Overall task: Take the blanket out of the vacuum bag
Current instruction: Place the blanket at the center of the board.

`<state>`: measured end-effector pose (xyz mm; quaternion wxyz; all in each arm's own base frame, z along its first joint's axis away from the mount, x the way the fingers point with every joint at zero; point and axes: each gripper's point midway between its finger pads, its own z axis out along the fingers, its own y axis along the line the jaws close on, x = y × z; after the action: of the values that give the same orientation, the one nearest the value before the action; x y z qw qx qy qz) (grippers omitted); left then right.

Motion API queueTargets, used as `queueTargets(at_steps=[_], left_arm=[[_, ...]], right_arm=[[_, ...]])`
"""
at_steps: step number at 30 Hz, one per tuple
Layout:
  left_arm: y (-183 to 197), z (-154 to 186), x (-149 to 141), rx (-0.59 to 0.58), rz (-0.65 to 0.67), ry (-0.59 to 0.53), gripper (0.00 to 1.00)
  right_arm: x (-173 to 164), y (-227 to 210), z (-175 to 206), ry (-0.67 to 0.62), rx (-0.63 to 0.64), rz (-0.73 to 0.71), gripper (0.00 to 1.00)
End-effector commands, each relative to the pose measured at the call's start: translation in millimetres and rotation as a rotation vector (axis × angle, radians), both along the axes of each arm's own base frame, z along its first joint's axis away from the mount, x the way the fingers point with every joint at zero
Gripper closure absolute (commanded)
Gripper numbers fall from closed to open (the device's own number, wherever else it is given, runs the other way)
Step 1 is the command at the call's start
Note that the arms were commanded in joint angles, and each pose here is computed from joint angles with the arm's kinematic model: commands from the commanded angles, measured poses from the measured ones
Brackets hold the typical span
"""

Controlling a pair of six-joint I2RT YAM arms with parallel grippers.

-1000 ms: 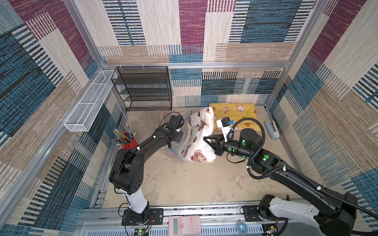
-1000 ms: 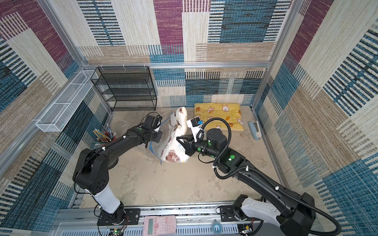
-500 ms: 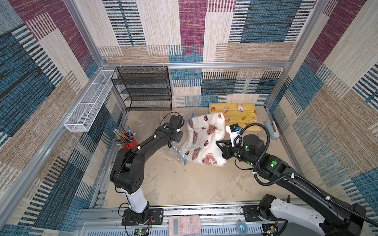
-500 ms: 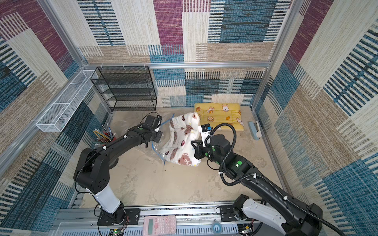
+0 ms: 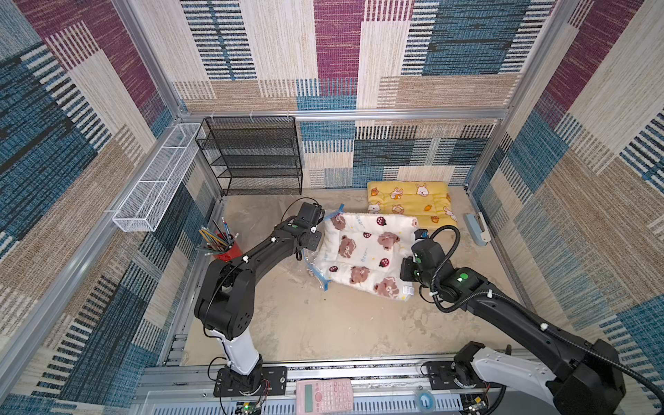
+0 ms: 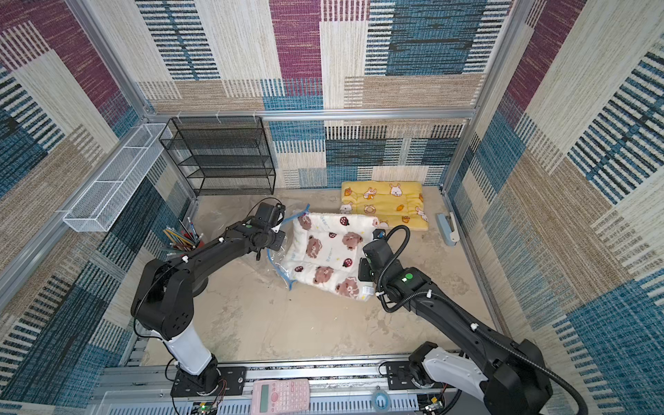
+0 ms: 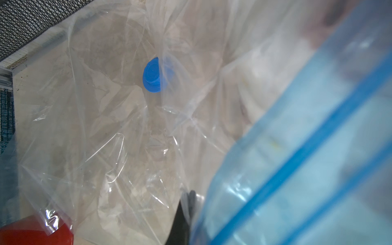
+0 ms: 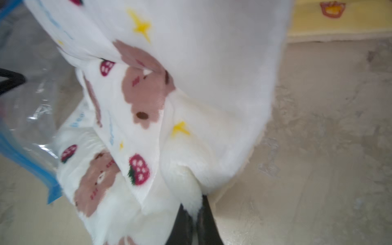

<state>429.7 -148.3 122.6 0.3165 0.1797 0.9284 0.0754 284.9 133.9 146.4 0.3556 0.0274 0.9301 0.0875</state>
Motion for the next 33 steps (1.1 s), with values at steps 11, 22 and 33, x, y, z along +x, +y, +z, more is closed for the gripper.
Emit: queueTargets(at_steps=[11, 22, 33], left_arm=[[4, 11, 2, 0.018, 0.016, -0.029, 1.00], [4, 7, 2, 0.039, 0.014, -0.028, 1.00], [2, 11, 1, 0.044, 0.008, -0.035, 1.00]], right_arm=[[12, -58, -53, 0.139, -0.173, -0.175, 1.00], [15, -92, -75, 0.235, -0.216, -0.277, 1.00], [14, -115, -91, 0.311, -0.254, -0.350, 0.98]])
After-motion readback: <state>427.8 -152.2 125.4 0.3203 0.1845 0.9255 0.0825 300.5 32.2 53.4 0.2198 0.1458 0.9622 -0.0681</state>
